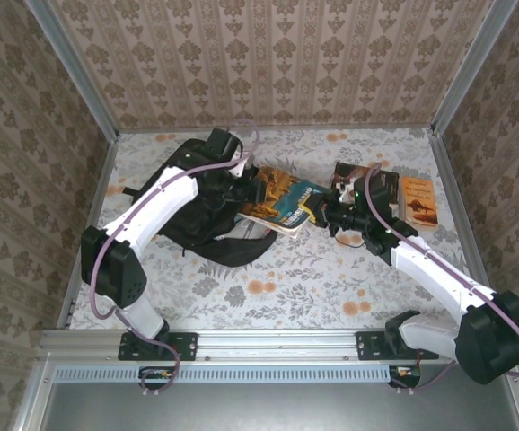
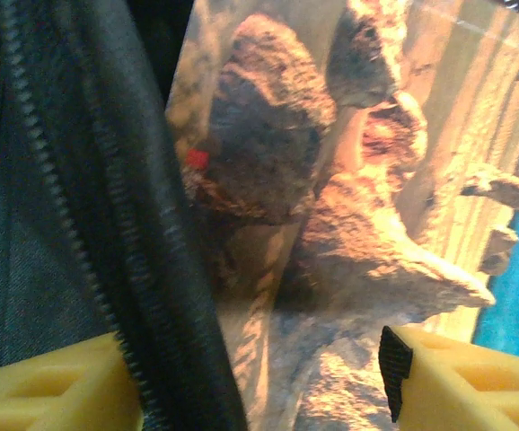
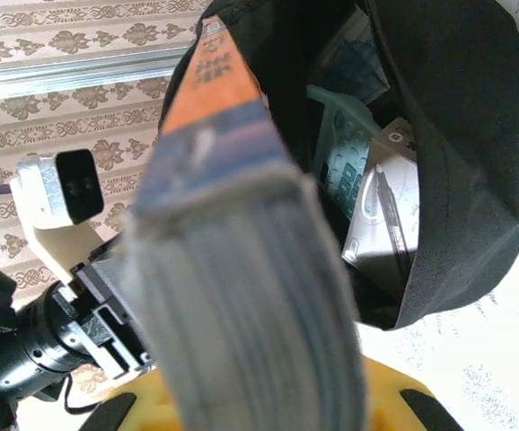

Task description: Pack the student bag

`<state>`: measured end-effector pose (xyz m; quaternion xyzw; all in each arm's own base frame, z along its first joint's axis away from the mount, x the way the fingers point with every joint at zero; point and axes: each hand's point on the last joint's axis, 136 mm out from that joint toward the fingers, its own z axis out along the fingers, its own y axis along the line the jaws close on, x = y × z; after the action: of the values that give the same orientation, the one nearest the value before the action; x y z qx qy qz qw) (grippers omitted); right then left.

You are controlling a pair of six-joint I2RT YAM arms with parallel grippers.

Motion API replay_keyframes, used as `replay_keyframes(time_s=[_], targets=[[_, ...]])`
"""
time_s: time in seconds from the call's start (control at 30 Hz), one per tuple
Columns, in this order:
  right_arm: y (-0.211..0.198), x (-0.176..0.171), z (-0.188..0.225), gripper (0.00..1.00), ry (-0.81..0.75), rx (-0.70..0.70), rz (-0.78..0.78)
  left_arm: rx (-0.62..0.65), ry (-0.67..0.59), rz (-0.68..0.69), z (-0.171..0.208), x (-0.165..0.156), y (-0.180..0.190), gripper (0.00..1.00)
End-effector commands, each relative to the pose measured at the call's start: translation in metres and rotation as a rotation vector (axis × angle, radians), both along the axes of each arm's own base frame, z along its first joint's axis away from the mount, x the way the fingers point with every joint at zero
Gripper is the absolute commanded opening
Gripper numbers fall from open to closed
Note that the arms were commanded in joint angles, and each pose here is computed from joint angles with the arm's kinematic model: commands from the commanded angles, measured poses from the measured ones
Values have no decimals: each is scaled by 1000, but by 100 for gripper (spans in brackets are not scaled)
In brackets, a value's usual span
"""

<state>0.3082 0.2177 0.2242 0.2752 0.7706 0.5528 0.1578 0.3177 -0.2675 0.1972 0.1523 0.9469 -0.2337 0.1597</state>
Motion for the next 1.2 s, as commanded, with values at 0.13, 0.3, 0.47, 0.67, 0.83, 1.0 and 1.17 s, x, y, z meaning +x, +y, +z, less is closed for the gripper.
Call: replay_keyframes(time_s=[0.13,0.3,0.47,0.67,0.83,1.0,1.17], targets=[[6,0,24,0,-77,68,21,62,-71,17,9,-11,31,37],[5,-3,23,0,-80,33,35,2,-145,42,41,5,36,0],[1,-15,17,0,-52,-72,53,44,-280,63,88,16,49,0],[15,-14,8,0,-48,-51,91,32,-346,66,115,16,53,0],[35,7,10,0,-57,9,103,10,-341,52,118,12,50,0],[58,32,13,0,-58,54,112,-8,-342,44,121,11,48,0],[75,47,14,0,-57,86,128,-6,-334,43,118,11,48,0]])
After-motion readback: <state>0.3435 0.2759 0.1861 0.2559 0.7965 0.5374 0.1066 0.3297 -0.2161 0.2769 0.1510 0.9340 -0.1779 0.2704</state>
